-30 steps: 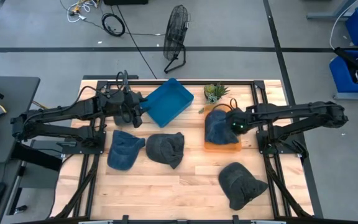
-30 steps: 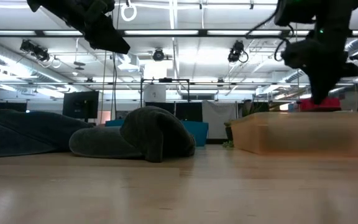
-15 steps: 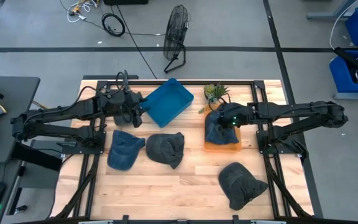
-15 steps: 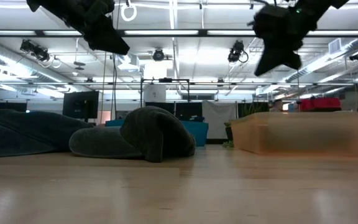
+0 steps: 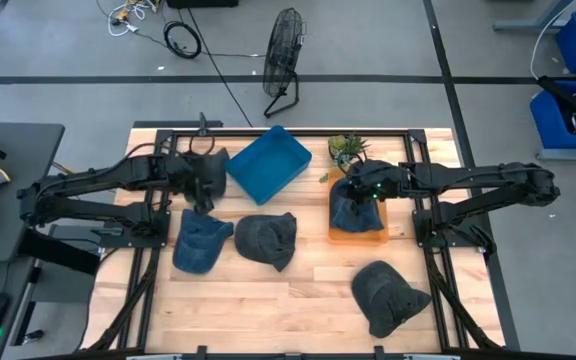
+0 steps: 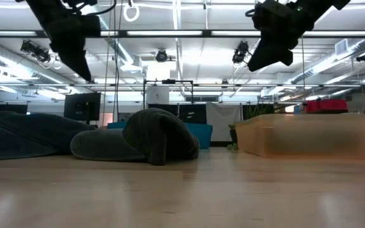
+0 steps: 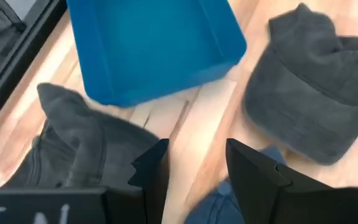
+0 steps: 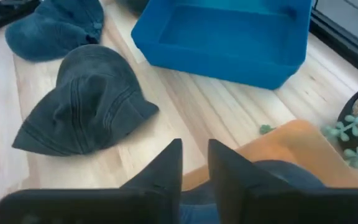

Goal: Pick & Place hat
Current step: Put the blue cap into the orange bin

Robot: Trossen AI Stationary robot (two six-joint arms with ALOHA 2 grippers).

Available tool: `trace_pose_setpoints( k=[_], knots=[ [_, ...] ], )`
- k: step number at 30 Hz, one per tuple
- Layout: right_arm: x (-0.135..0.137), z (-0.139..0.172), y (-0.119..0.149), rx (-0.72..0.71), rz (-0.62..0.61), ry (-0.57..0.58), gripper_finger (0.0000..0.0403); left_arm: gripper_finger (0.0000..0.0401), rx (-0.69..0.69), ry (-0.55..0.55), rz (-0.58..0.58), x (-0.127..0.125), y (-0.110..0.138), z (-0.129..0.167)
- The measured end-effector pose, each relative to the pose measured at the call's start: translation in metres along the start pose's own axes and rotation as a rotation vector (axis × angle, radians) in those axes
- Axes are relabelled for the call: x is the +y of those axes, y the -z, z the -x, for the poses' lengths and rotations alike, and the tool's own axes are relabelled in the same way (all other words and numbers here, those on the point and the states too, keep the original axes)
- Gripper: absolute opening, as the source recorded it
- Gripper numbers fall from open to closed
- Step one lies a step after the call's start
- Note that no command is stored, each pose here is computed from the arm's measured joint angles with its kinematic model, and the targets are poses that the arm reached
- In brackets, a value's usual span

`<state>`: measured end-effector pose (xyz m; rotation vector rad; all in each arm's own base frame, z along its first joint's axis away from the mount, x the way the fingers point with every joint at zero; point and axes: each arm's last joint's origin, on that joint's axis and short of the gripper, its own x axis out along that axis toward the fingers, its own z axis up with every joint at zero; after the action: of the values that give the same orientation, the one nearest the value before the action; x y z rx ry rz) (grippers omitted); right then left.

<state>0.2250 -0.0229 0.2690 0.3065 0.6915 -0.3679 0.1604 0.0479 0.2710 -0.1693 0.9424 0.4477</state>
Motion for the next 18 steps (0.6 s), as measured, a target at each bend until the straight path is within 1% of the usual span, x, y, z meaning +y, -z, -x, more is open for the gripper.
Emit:
trace_pose_setpoints(
  k=[2,4,6,10,12,14,16,18],
  knots=[
    [0.000,0.000,-0.001,-0.011,0.012,0.010,0.0105,0.0165,-0.001,-0.035,0.018,0.001,0.000,0.000],
    [-0.001,0.000,-0.001,-0.017,0.017,0.029,0.0117,0.0171,-0.003,-0.068,-0.007,0.002,0.000,0.000],
    [-0.001,0.000,-0.001,-0.022,0.017,0.040,0.0127,0.0181,0.007,-0.074,-0.057,0.002,-0.001,-0.002],
    [-0.001,0.000,-0.001,-0.022,-0.005,0.043,0.0138,0.0208,0.021,-0.084,-0.076,0.004,-0.002,-0.007],
    [-0.001,0.000,-0.001,-0.022,-0.011,0.041,0.0140,0.0218,0.036,-0.085,-0.105,0.004,-0.002,-0.009],
    [-0.001,0.000,-0.001,-0.021,-0.011,0.041,0.0141,0.0224,0.052,-0.043,-0.142,0.002,-0.002,-0.011],
    [-0.001,0.000,-0.001,-0.021,-0.011,0.041,0.0141,0.0223,0.074,0.054,-0.155,-0.001,-0.001,-0.013],
    [-0.001,0.000,-0.001,-0.021,-0.011,0.041,0.0141,0.0219,0.113,0.177,-0.114,-0.006,0.000,-0.015]
  ],
)
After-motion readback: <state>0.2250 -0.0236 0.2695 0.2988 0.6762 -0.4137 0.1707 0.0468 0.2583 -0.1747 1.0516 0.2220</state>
